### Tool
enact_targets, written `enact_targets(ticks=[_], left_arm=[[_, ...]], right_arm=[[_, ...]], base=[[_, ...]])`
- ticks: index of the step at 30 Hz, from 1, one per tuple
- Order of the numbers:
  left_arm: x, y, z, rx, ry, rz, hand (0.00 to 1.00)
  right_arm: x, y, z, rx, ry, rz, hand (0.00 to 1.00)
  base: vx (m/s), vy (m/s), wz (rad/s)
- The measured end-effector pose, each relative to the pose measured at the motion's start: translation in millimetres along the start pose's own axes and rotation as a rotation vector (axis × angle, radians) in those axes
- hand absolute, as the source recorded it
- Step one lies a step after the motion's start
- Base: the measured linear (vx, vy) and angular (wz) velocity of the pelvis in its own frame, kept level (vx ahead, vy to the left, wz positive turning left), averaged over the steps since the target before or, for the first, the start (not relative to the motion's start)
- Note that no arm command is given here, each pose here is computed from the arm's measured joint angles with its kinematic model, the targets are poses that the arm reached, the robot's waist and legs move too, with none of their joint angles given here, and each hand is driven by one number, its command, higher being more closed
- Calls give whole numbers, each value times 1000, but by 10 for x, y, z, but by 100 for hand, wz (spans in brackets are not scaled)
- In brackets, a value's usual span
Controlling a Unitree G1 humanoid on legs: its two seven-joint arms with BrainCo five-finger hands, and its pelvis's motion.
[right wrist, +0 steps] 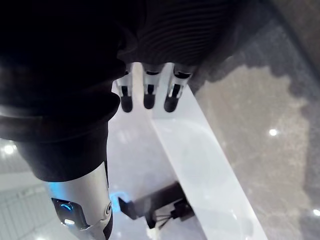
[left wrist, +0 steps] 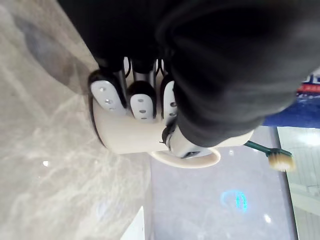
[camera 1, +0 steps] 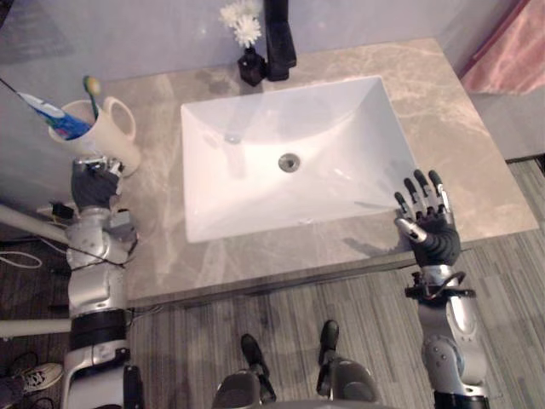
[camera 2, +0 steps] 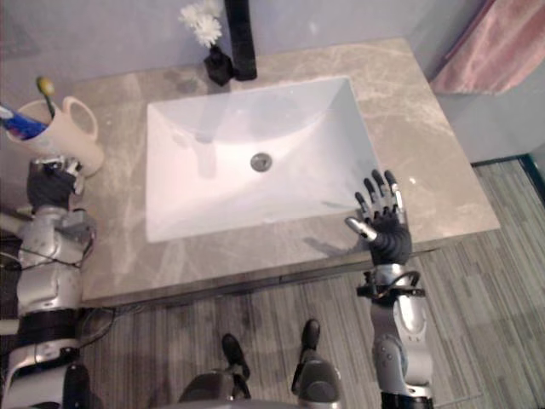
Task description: Organize washtable
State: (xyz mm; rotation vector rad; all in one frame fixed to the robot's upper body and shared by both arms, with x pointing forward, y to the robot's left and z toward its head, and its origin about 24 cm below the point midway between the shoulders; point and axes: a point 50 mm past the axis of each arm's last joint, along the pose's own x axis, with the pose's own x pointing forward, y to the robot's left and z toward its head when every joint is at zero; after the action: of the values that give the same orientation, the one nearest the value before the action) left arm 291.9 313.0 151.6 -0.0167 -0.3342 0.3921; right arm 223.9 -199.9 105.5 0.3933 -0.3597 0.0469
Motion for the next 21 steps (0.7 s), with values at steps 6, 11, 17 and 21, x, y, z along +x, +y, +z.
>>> enact_targets(ticks=[6,11,17,21], left_arm=[[80,12,-10,-18,13,15,100],[98,41,27,-4,4,15,100],[170,76,51,-12,7,30,100],[179,83,70,-8,2,29,100]], right_arm=[[-17,-2,5,-12,1,8,0],[-14,15,29,-14,-9,17,0],[-23,26,50,-15,-18,22,0],[-22,30,50,-14,-18,24,0]], base=[[0,0,0],[0,0,0],[0,0,0],[0,0,0]])
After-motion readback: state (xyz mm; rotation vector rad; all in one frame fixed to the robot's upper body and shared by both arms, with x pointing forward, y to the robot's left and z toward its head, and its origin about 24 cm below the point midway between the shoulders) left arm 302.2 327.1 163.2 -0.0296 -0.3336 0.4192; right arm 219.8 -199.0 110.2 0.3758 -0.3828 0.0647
